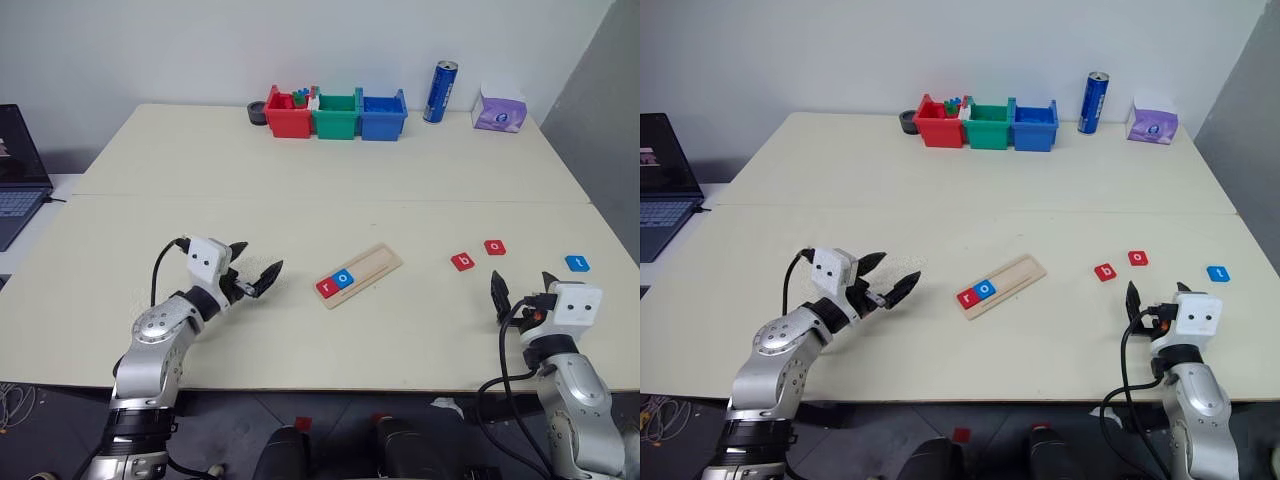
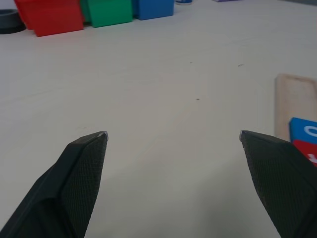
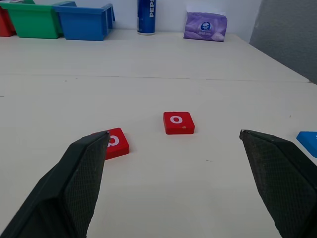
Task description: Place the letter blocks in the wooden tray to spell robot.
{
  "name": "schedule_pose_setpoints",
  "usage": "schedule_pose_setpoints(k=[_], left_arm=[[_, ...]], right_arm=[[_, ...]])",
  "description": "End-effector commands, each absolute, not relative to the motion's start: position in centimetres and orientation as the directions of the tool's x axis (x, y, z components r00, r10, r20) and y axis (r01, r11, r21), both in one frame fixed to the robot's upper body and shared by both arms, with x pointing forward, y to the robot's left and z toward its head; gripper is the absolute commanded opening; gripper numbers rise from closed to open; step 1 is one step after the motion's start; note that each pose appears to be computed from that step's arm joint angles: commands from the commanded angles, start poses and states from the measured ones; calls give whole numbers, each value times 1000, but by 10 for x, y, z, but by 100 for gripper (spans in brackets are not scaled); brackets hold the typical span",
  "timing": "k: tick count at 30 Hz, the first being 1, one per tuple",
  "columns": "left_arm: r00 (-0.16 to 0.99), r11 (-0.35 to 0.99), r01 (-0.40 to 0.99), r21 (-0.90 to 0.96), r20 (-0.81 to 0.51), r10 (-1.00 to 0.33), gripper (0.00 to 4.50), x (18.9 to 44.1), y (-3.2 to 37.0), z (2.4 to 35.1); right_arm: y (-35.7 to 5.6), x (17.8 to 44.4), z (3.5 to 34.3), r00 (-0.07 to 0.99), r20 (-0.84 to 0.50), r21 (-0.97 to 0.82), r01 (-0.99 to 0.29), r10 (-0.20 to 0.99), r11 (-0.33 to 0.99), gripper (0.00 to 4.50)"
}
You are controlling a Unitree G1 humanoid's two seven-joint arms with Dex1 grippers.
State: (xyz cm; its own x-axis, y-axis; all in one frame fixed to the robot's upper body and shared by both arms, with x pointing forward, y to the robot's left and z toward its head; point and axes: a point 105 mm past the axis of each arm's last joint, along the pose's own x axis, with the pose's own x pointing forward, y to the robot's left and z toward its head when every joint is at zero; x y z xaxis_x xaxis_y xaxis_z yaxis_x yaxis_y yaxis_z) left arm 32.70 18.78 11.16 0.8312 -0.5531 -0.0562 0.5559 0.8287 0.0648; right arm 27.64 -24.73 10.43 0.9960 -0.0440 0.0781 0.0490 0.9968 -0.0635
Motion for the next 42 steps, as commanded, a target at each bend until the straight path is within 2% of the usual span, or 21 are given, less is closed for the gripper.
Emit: schedule_pose_setpoints(k=[1,3,6,8,10,13,18,24,35,42], left_arm=[[753,749,658,81,-35,-658,450,321,172,129],[721,715,693,94,-54,-691,450,319,166,130],[645,635,764,114,-98,-758,450,316,152,128],[600,588,800,119,-123,-791,450,317,143,128],[556,544,831,117,-144,-818,450,317,134,128],[496,488,868,91,-195,-846,450,315,123,123],[434,424,900,99,-268,-860,450,314,111,113],[479,455,878,151,-329,-814,450,325,107,98],[538,501,842,198,-358,-763,450,340,104,83],[507,475,861,183,-398,-765,450,337,100,76]], right_arm=[[-228,274,119,990,120,-64,-63,70,996,446],[-216,273,119,984,112,-52,-131,136,990,446],[-179,266,122,935,82,17,-347,345,938,446],[-147,251,126,834,37,8,-551,551,834,446],[-126,236,128,723,-20,-7,-691,691,723,446],[-115,226,133,636,-68,-26,-771,769,636,446],[-112,227,142,615,-74,-50,-789,785,613,446],[-112,221,137,610,-102,-60,-792,786,607,446],[-107,216,134,595,-115,-58,-803,795,593,446],[-106,215,133,595,-117,-58,-804,795,593,446]])
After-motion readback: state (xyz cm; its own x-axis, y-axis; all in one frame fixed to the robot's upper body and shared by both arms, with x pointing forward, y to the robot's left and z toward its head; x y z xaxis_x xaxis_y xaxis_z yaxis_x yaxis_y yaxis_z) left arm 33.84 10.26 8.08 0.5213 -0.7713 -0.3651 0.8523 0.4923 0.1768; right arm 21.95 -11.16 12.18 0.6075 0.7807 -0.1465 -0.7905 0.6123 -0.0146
